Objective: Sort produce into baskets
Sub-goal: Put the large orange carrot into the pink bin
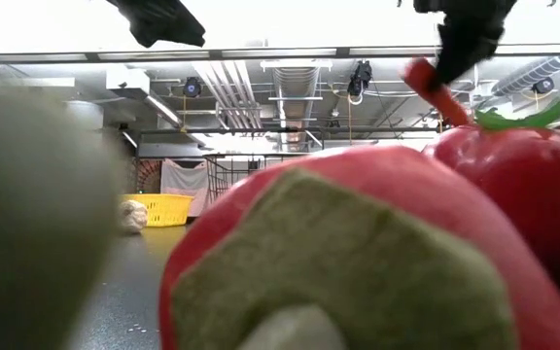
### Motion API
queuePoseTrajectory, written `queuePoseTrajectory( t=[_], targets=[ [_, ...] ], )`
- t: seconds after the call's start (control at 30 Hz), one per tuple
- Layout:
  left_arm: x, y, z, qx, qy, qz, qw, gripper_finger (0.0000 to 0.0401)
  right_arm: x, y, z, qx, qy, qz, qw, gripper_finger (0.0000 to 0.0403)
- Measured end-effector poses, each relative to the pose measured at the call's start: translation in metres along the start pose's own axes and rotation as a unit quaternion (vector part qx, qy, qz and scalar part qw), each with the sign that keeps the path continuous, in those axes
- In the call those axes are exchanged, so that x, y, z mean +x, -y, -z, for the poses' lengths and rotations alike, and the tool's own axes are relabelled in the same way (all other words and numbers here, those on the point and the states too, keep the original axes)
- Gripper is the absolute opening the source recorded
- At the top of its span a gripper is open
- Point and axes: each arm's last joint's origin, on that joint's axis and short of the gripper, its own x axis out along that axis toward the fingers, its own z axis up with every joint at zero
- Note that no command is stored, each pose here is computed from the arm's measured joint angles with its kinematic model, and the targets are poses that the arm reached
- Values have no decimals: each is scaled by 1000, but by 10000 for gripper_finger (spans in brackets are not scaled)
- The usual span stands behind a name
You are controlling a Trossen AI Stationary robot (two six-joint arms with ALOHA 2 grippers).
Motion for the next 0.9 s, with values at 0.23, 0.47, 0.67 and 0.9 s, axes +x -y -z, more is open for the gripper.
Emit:
queuePoseTrajectory(
  t=[0.23, 0.47, 0.67, 0.9],
  targets=[
    [0, 0, -1, 1, 2, 0, 1000, 119, -1, 32, -24, 96, 119, 99, 983, 122],
    [0, 0, -1, 1, 3, 0, 1000, 119, 8, 56, -26, 166, 189, 102, 962, 121],
    [0, 0, -1, 1, 3, 0, 1000, 119, 30, 77, -9, 213, 186, 115, 952, 121],
    [0, 0, -1, -1, 3, 0, 1000, 119, 59, 100, 7, 271, 149, 163, 937, 119]
  ],
)
